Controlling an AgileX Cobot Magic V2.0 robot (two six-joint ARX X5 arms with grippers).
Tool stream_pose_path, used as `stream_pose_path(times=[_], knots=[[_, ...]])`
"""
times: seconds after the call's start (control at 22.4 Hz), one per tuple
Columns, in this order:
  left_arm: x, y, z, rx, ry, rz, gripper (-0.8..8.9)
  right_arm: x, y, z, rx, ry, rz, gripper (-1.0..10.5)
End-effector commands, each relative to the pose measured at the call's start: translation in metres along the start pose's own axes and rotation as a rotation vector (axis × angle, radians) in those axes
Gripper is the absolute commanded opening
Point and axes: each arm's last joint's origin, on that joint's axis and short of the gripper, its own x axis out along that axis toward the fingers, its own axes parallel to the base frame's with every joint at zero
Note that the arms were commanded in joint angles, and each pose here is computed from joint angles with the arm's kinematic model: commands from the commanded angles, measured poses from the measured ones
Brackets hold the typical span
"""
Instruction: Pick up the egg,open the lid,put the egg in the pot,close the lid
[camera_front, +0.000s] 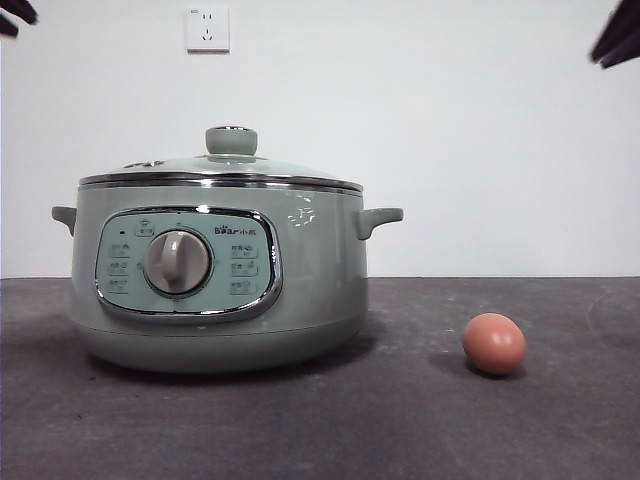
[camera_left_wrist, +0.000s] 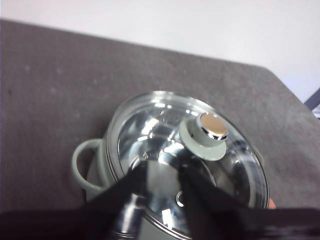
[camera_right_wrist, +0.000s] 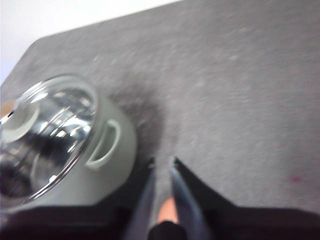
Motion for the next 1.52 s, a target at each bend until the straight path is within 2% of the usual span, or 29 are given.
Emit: stream_pose_path(times=[0.04,0.13,0.36,0.45,0.71,1.03,1.12,1.25,1.38,1.47,1.52], knots=[[0.003,0.0,0.004,-0.01,0.01,-0.008,3.85,0.005,-0.001,0.0,-0.008,0.023,0.012,4.6],[0.004,0.0,0.007,-0.01,0.011,-0.008,3.85,0.009,-0.002,-0.001,0.008,0.047,0.008,5.4],[0.004,-0.002,0.011,0.007,-0.023,-0.02,3.84,0.03,0.012,-0.012,0.018,0.154,-0.003,5.3],[0.004,-0.004,0.011,0.013,-0.025,-0.028,3.82,0.048,0.023,-0.021,0.003,0.215,-0.058,5.3],[0.005,-0.006,0.011,0.017,-0.02,-0.038,3.82,0.112,0.052,-0.063,-0.117,0.433,-0.169,5.3],[0.005,-0.006,0.009,0.011,-0.007,-0.034,3.82,0.162,0.042,-0.098,-0.126,0.589,-0.247,5.2],[0.005,-0.006,0.009,0.011,-0.008,-0.034,3.82,0.168,0.04,-0.102,-0.127,0.6,-0.25,3.8],[0.005,-0.006,0.009,0.011,-0.008,-0.031,3.82,0.172,0.039,-0.105,-0.127,0.609,-0.258,2.2],[0.005,-0.006,0.009,0.011,-0.008,-0.031,3.82,0.172,0.034,-0.104,-0.13,0.596,-0.295,-0.1],[0.005,-0.005,0.009,0.01,-0.006,-0.031,3.82,0.172,0.032,-0.103,-0.157,0.571,-0.357,-0.1],[0.005,-0.005,0.009,0.009,-0.002,-0.032,3.82,0.171,0.032,-0.102,-0.166,0.571,-0.353,-0.1]])
